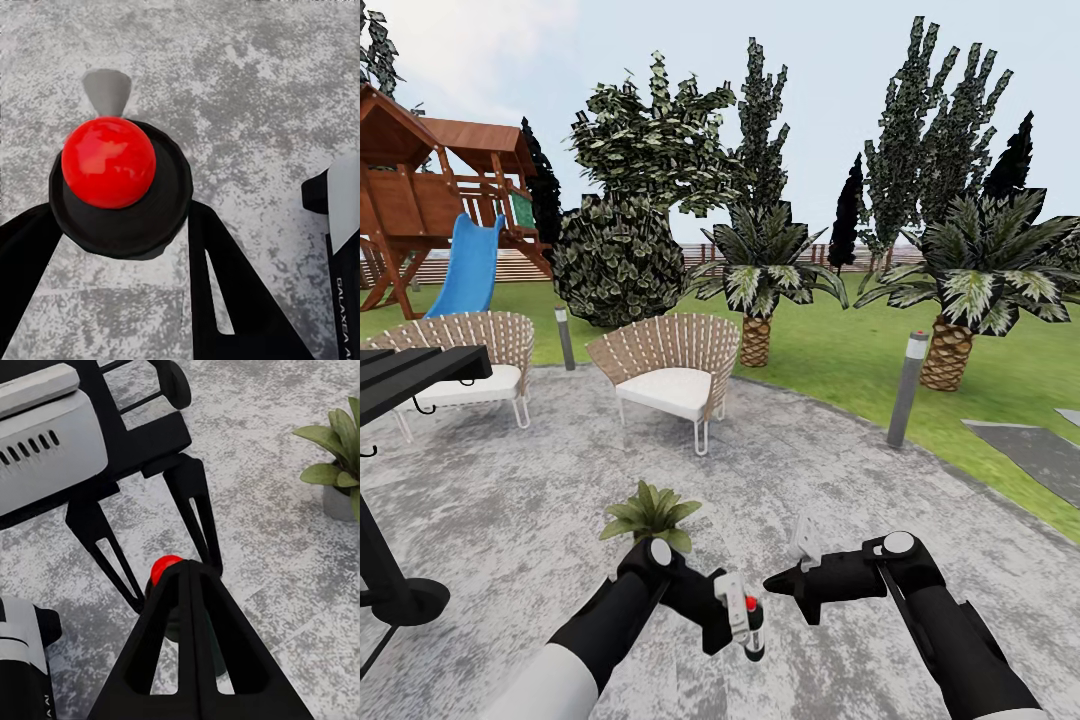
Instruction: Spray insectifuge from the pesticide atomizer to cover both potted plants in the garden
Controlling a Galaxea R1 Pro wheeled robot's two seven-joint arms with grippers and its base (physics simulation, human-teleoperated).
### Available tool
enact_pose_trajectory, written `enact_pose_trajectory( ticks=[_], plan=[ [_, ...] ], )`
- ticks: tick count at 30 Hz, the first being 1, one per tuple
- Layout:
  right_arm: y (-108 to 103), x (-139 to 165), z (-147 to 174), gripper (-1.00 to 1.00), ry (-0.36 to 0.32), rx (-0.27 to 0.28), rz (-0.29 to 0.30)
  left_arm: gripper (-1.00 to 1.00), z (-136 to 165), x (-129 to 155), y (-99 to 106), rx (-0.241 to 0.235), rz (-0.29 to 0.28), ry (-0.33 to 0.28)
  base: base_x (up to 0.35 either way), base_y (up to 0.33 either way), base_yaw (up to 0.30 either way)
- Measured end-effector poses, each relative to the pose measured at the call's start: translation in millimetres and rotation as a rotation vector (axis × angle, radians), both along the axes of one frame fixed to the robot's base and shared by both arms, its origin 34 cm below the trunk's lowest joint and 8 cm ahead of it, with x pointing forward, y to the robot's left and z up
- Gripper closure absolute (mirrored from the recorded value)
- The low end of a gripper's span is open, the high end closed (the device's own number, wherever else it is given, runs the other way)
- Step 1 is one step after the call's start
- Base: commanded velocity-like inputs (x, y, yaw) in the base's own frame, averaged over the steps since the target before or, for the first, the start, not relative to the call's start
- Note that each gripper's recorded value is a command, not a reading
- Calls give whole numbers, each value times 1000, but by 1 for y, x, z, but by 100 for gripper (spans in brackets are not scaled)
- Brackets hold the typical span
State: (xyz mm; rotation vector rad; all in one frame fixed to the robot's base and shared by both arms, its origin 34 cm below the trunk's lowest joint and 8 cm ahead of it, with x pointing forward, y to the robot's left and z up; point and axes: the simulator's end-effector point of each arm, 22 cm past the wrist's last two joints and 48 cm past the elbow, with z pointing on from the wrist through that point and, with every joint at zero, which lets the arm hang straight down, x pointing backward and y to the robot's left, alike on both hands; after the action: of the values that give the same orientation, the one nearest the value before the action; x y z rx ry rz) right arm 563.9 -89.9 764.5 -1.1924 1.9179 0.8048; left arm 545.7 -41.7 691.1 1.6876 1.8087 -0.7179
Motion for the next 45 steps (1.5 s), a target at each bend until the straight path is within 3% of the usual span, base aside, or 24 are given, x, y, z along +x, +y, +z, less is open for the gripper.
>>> enact_pose_trajectory(
  ticks=[9, 45],
  plan=[
    [0, 0, 0, 100, 0, 0, 0, 100, 13, 5, -4, -15, -4, -32, 0, 0, 0],
    [0, 0, 0, 100, 0, 0, 0, 100, 17, -3, -12, -30, -30, -17, 0, 0, 0]
  ],
)
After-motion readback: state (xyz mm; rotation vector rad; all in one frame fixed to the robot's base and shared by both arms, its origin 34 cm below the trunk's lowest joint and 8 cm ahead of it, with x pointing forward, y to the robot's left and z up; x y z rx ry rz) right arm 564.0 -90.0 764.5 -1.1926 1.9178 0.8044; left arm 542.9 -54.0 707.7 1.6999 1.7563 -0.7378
